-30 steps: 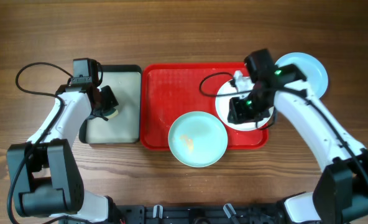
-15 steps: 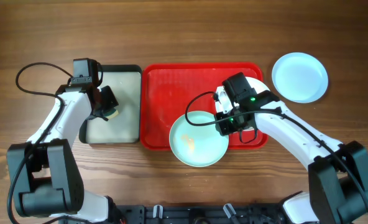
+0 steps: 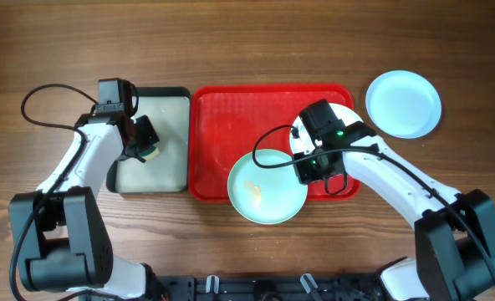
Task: Clean dirty plates on tray and stack at the side
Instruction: 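Move the right gripper to the lower-left plate rim and grip it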
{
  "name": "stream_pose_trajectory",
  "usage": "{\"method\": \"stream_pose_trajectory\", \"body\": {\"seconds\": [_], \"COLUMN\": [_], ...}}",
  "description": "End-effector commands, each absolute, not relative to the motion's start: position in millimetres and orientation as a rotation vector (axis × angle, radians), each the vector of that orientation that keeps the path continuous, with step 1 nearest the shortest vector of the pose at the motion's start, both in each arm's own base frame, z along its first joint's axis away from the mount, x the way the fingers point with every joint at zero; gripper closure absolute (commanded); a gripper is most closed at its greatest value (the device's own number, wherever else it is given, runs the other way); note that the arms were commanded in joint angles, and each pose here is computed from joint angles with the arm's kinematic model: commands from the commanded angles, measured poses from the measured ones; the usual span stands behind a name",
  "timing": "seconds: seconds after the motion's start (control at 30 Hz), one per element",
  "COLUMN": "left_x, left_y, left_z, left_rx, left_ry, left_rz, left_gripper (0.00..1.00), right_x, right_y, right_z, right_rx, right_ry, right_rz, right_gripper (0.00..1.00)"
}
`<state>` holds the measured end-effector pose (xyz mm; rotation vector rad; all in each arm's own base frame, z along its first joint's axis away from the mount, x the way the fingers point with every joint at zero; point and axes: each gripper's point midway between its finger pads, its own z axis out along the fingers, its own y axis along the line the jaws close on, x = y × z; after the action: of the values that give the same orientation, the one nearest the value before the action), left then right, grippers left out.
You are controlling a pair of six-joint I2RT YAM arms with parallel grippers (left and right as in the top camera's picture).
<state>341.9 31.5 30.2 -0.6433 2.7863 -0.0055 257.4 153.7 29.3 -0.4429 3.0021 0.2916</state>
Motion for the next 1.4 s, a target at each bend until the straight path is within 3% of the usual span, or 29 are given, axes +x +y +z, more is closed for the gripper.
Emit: {"method": "stream_pose_trajectory", "body": {"seconds": [0.0, 0.17, 0.27, 0.33, 0.4, 0.53, 0.63, 0.73, 0.87, 1.2, 1.23, 1.37], "left_x": [340.4, 339.5, 339.4, 339.4, 339.3, 339.4, 339.7, 339.6, 338.8, 338.9, 338.9, 340.6], "left_y": [31.8, 31.8, 31.8, 31.8, 31.8, 31.8, 31.9, 31.8, 31.8, 31.8, 31.8, 31.9], "left_z": [30.1, 29.8, 29.8, 29.8, 29.8, 29.8, 29.9, 29.9, 29.6, 29.7, 29.7, 30.1], "left_rx": [-0.630, -0.631, -0.631, -0.631, -0.631, -0.631, -0.631, -0.631, -0.631, -0.631, -0.631, -0.630], "left_ry": [2.791, 2.795, 2.795, 2.795, 2.795, 2.795, 2.794, 2.794, 2.797, 2.797, 2.797, 2.790], "left_rz": [-0.009, -0.008, -0.008, -0.008, -0.008, -0.008, -0.008, -0.008, -0.007, -0.007, -0.007, -0.009], "left_gripper": [0.96, 0.96, 0.96, 0.96, 0.96, 0.96, 0.96, 0.96, 0.96, 0.96, 0.96, 0.96], "right_x": [245.0, 245.6, 241.5, 239.3, 237.9, 242.1, 269.6, 319.6, 359.2, 369.5, 369.6, 382.6], "right_y": [162.6, 167.3, 165.4, 164.6, 166.3, 175.7, 189.2, 215.2, 218.7, 226.8, 226.8, 221.5], "right_z": [24.9, 26.2, 23.7, 18.8, 15.2, 16.2, 32.5, 73.4, 93.1, 46.0, 46.2, 79.9], "right_rx": [-0.430, -0.421, -0.421, -0.410, -0.399, -0.423, -0.405, -0.232, -0.038, 0.017, -0.004, -0.237], "right_ry": [3.040, 3.034, 3.049, 3.050, 3.046, 3.008, 2.905, 2.735, 2.579, 2.609, 2.608, 2.612], "right_rz": [0.394, 0.434, 0.429, 0.430, 0.446, 0.466, 0.501, 0.606, 0.603, 0.471, 0.466, 0.347], "right_gripper": [0.88, 0.94, 0.82, 0.82, 0.83, 0.96, 0.96, 0.95, 0.96, 0.96, 0.92, 0.62]}}
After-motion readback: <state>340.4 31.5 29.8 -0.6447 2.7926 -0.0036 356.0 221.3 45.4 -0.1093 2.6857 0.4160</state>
